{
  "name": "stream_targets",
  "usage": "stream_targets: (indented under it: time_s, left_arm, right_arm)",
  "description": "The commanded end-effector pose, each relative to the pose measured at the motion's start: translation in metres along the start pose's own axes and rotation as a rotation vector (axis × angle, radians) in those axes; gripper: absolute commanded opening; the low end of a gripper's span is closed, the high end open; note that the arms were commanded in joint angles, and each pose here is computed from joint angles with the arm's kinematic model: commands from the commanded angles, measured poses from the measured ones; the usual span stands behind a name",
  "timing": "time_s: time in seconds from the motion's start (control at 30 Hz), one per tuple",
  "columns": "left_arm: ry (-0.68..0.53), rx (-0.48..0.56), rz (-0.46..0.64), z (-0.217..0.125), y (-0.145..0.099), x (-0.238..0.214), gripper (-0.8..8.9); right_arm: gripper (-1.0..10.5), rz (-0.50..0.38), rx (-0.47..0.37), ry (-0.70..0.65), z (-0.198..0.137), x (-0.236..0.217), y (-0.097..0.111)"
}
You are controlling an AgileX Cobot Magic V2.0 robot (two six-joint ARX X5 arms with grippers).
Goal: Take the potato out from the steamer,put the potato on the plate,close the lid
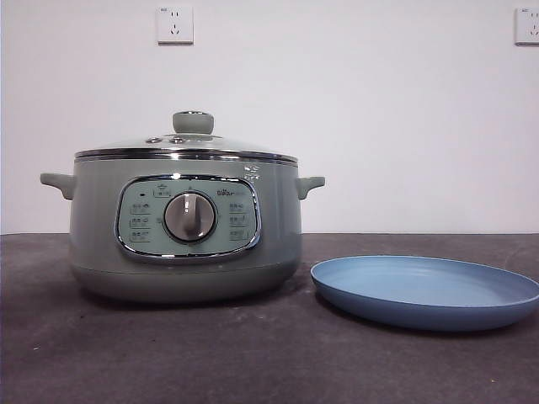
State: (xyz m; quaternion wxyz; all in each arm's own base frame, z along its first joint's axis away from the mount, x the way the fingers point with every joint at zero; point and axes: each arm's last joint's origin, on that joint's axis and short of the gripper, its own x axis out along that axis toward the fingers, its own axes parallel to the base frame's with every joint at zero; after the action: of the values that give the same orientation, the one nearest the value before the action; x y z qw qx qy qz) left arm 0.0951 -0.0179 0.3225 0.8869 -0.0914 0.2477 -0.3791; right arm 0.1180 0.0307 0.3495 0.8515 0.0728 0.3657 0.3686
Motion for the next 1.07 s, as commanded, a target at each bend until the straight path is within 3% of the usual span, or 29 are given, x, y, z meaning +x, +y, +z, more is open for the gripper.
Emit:
stream_targets:
  time_s: [0.03,0.33,0.67,1.07]
  left_arm:
    - [0.002,-0.007,0.003,0.006,0.004,0.004,6.01]
    - [0.019,0.056,0.080,0.051,0.018,0.032,6.01]
    - [0.117,0.152,0.141,0.105,0.035,0.101,6.01]
    - [0.223,0.193,0.188,0.112,0.063,0.198,6.01]
  right_arm:
    - [6.0,0.003,-0.003,-0.003,0.001,0.000,0.000]
    - [6.0,0.003,-0.002,-0.003,0.001,0.000,0.000]
    - [6.0,0.002,-0.002,-0.002,0.001,0.000,0.000]
    - [6.0,0.002,-0.001,-0.001,0.001,0.000,0.000]
